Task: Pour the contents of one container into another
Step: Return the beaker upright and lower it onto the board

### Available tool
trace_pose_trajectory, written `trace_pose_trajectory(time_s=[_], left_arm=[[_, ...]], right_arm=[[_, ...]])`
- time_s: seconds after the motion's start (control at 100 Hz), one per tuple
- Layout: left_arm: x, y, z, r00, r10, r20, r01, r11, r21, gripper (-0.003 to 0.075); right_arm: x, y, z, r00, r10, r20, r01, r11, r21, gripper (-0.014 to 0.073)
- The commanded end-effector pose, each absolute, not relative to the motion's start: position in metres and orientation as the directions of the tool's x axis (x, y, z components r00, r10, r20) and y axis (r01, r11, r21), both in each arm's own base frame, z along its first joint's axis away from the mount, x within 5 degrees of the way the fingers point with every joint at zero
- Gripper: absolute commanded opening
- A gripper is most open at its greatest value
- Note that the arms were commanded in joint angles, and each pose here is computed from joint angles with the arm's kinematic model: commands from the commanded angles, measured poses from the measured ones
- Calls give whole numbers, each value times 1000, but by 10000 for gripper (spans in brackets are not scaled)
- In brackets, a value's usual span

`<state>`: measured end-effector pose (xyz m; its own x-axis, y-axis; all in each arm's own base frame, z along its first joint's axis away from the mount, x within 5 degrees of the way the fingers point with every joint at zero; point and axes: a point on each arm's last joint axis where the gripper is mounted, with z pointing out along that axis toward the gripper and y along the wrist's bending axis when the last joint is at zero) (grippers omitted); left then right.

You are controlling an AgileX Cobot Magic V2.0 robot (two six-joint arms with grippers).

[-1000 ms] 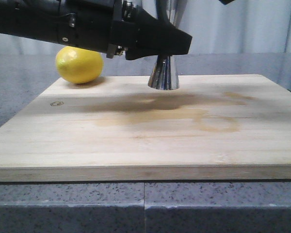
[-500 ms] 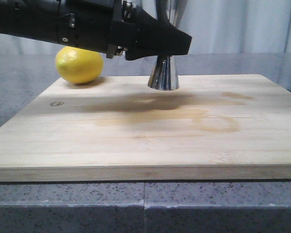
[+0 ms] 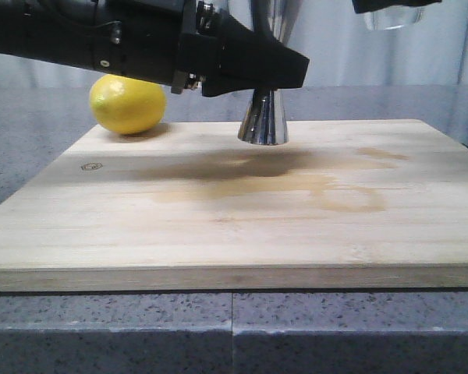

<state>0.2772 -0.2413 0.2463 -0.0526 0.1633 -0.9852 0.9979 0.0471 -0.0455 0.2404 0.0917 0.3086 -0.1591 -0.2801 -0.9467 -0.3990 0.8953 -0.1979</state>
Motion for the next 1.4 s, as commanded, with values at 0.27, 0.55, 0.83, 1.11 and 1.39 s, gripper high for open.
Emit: trace_pose_trajectory(time_s=[0.27, 0.55, 0.83, 1.11, 1.39], left_arm=[[272, -243, 279, -34, 30, -999, 999, 24, -33, 114], [272, -243, 279, -34, 30, -999, 999, 24, -33, 114], [272, -243, 279, -34, 30, -999, 999, 24, -33, 114], [272, -243, 279, -34, 30, -999, 999, 24, -33, 114], [272, -243, 279, -34, 30, -999, 999, 24, -33, 114]], right_arm=[[225, 78, 290, -5, -74, -997, -294, 953, -69, 333], [216, 73, 262, -2, -42, -999, -278, 960, -40, 333], [228, 76, 242, -29, -40, -999, -268, 963, -30, 333], [237, 79, 226, -61, -52, -997, -265, 964, -34, 333], [242, 81, 216, -78, -45, -996, -262, 965, -23, 333]])
